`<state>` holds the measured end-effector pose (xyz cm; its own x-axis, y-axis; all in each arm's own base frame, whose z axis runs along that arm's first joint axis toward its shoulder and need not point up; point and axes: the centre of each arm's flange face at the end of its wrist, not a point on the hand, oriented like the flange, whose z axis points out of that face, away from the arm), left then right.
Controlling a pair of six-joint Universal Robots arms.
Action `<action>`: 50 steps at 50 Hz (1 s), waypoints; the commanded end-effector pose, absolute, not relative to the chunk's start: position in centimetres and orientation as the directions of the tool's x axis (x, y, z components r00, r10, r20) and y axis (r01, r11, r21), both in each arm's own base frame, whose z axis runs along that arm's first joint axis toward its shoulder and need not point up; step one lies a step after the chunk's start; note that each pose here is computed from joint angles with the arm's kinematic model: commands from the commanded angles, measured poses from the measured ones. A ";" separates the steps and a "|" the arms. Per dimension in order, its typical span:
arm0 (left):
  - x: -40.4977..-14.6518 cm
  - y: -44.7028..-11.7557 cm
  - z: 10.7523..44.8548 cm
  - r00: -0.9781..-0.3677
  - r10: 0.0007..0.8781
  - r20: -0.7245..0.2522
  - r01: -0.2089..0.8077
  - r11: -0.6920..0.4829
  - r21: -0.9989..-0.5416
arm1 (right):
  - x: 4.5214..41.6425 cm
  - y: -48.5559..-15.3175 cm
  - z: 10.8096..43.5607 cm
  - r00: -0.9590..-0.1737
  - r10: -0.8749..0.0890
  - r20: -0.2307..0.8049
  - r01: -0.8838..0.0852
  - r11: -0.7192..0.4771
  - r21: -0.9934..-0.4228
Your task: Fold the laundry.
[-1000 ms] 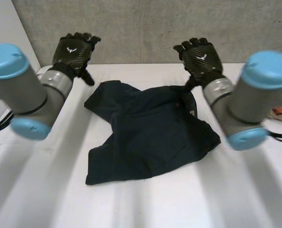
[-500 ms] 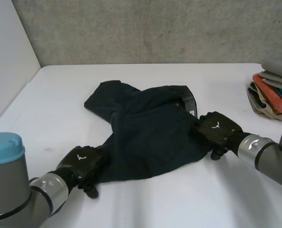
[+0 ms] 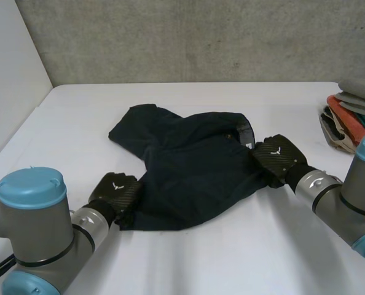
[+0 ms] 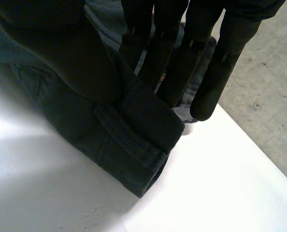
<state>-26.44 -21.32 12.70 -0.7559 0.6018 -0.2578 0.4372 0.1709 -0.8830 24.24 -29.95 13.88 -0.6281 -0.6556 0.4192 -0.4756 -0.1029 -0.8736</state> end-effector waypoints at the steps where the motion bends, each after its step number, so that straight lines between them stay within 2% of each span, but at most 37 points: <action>1: -26.5 -20.8 16.6 -0.777 0.578 -0.247 0.366 0.097 -0.926 | 24.1 -28.9 16.8 -0.642 -0.654 0.400 -0.475 -0.070 -0.877; 5: -25.8 -20.5 22.0 -0.812 0.534 -0.235 0.274 -0.007 -0.962 | 23.9 -27.1 21.1 -0.620 -0.657 0.428 -0.503 -0.085 -0.860; 6: -25.2 -20.7 24.5 -0.832 0.507 -0.223 0.228 -0.054 -0.972 | 23.8 -26.8 22.1 -0.618 -0.657 0.431 -0.504 -0.089 -0.859; 11: -23.6 -20.3 32.4 -0.865 0.471 -0.175 0.087 -0.203 -0.975 | 23.3 -24.8 31.1 -0.650 -0.602 0.464 -0.466 -0.166 -0.869; 15: -22.4 -20.3 36.3 -0.874 0.467 -0.133 0.021 -0.238 -0.971 | 22.9 -24.2 35.3 -0.694 -0.559 0.454 -0.425 -0.191 -0.885; 19: -21.6 -21.2 37.8 -0.883 0.461 -0.087 -0.015 -0.213 -0.977 | 22.7 -24.0 37.1 -0.699 -0.557 0.450 -0.423 -0.185 -0.887; 22: -22.1 -22.5 36.7 -0.877 0.476 -0.063 -0.006 -0.143 -0.990 | 22.9 -24.1 36.8 -0.677 -0.582 0.450 -0.449 -0.157 -0.880; 25: -23.1 -23.5 34.9 -0.866 0.496 -0.065 0.028 -0.082 -0.996 | 24.2 -24.0 35.3 -0.613 -0.629 0.478 -0.509 -0.149 -0.848; 27: -24.1 -24.9 32.5 -0.857 0.508 -0.086 0.084 -0.027 -0.996 | 25.2 -24.7 33.6 -0.582 -0.647 0.493 -0.548 -0.136 -0.826; 32: -25.2 -29.8 26.8 -0.859 0.481 -0.174 0.221 0.043 -0.974 | 26.8 -26.9 29.4 -0.586 -0.653 0.480 -0.600 -0.048 -0.798; 35: -25.7 -32.2 26.4 -0.866 0.456 -0.205 0.228 -0.004 -0.974 | 28.7 -28.9 27.2 -0.611 -0.621 0.491 -0.587 -0.060 -0.807; 36: -26.1 -33.9 27.1 -0.874 0.435 -0.216 0.209 -0.063 -0.976 | 29.1 -29.4 27.0 -0.624 -0.603 0.497 -0.574 -0.077 -0.815; 39: -26.8 -35.6 29.5 -0.885 0.416 -0.208 0.146 -0.176 -0.974 | 30.8 -32.4 27.9 -0.709 -0.488 0.509 -0.477 -0.199 -0.856; 40: -27.1 -36.4 32.2 -0.897 0.399 -0.190 0.079 -0.280 -0.957 | 31.4 -34.0 29.5 -0.773 -0.403 0.490 -0.400 -0.289 -0.870; 42: -27.4 -37.0 35.2 -0.906 0.388 -0.173 0.004 -0.399 -0.917 | 31.8 -35.1 32.0 -0.841 -0.319 0.438 -0.295 -0.408 -0.864; 43: -27.6 -37.2 38.0 -0.911 0.381 -0.157 -0.062 -0.504 -0.862 | 31.9 -35.6 33.2 -0.870 -0.282 0.405 -0.245 -0.466 -0.851; 44: -27.6 -37.1 39.7 -0.914 0.378 -0.148 -0.100 -0.564 -0.820 | 31.9 -36.0 36.0 -0.917 -0.226 0.328 -0.139 -0.590 -0.795; 46: -27.5 -36.5 42.7 -0.914 0.381 -0.137 -0.168 -0.664 -0.729 | 31.7 -35.9 38.7 -0.948 -0.199 0.248 -0.041 -0.698 -0.715; 47: -27.4 -35.5 45.5 -0.913 0.388 -0.128 -0.226 -0.740 -0.634 | 31.7 -35.6 40.0 -0.958 -0.194 0.213 0.002 -0.745 -0.667; 48: -27.2 -35.0 46.6 -0.910 0.396 -0.121 -0.256 -0.768 -0.587 | 31.6 -34.9 41.7 -0.968 -0.187 0.170 0.054 -0.811 -0.582; 50: -26.8 -34.1 48.5 -0.909 0.403 -0.110 -0.293 -0.802 -0.521 | 31.4 -34.4 42.9 -0.971 -0.180 0.157 0.073 -0.849 -0.523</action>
